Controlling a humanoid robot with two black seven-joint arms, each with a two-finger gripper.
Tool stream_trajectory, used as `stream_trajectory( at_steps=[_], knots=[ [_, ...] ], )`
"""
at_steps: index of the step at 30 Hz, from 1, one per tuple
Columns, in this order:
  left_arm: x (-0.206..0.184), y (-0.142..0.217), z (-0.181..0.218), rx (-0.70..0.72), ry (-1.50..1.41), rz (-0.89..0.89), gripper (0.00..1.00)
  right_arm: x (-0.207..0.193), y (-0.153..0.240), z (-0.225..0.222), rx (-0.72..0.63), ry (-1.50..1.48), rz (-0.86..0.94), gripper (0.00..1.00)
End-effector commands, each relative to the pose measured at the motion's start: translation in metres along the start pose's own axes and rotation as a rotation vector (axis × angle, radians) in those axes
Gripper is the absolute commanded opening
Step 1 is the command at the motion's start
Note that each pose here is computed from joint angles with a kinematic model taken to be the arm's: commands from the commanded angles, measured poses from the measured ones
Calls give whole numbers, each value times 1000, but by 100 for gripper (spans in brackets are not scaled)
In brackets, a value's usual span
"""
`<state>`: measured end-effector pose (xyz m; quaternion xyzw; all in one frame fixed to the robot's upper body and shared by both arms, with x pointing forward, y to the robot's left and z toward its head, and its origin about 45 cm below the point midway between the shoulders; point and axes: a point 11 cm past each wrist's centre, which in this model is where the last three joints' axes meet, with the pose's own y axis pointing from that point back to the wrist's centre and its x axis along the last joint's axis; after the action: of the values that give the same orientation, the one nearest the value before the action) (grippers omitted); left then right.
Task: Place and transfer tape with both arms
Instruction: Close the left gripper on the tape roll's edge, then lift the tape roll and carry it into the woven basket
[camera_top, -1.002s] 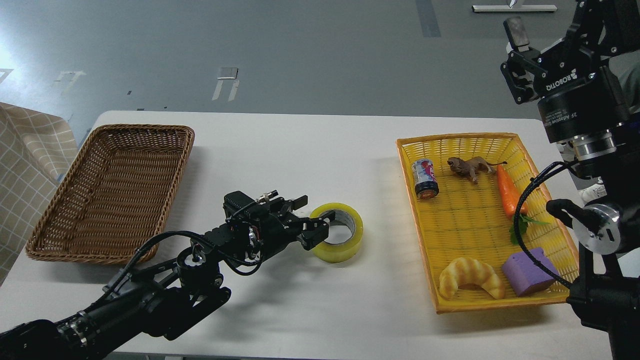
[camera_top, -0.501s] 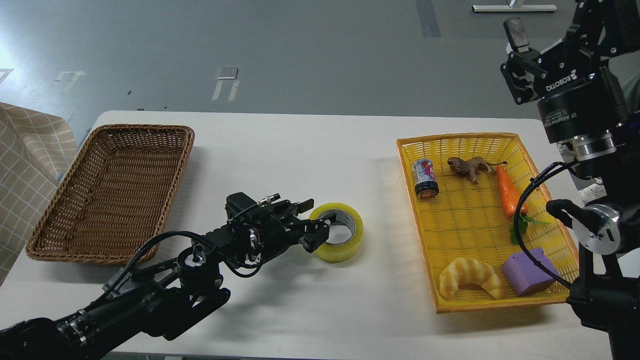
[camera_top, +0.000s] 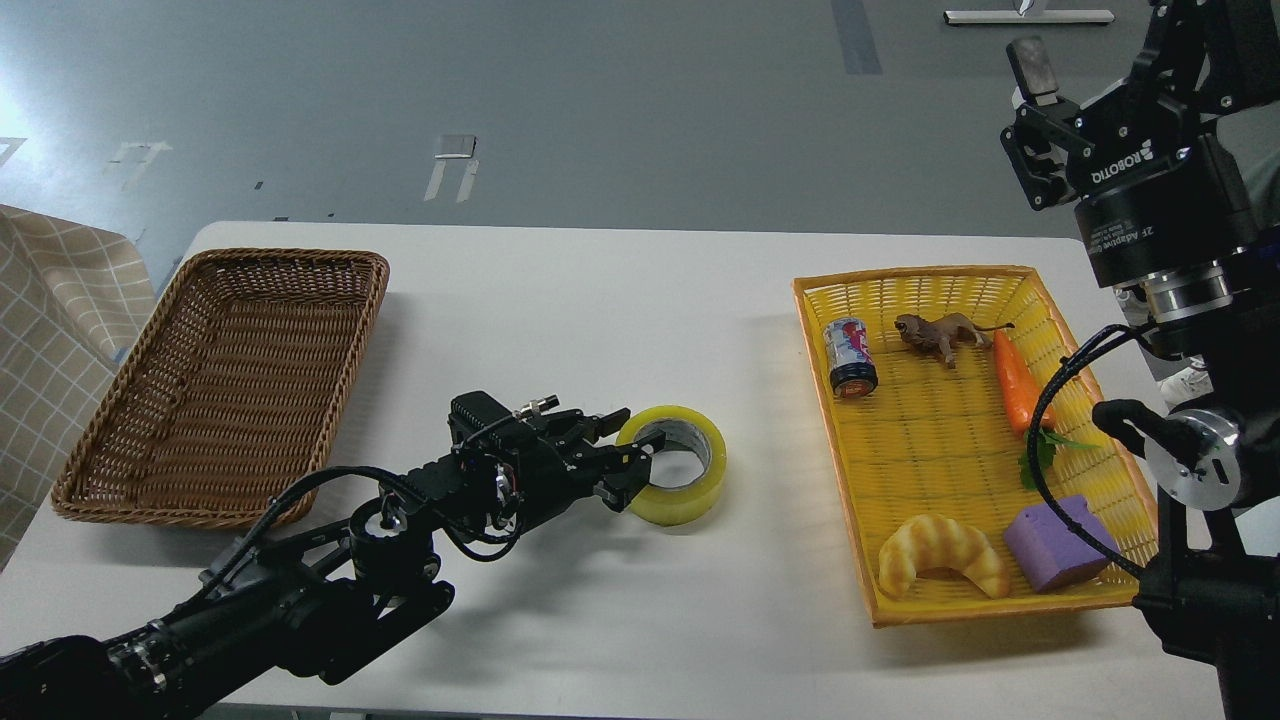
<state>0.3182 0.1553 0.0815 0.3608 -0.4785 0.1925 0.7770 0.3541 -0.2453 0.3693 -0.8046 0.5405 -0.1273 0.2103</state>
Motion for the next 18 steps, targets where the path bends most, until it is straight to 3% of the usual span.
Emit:
stream_trajectory(
  at_steps=[1,10,18],
  knots=[
    [-2,1,-1,4,1,-5,19,0,2,1,-3,0,3,100],
    [-4,0,3,-13,-17,-21,11,1,5,3,-12,-2,11,100],
    [30,2,-15,7,-87,47,11,-2,9,9,-18,-30,26,100]
  ],
)
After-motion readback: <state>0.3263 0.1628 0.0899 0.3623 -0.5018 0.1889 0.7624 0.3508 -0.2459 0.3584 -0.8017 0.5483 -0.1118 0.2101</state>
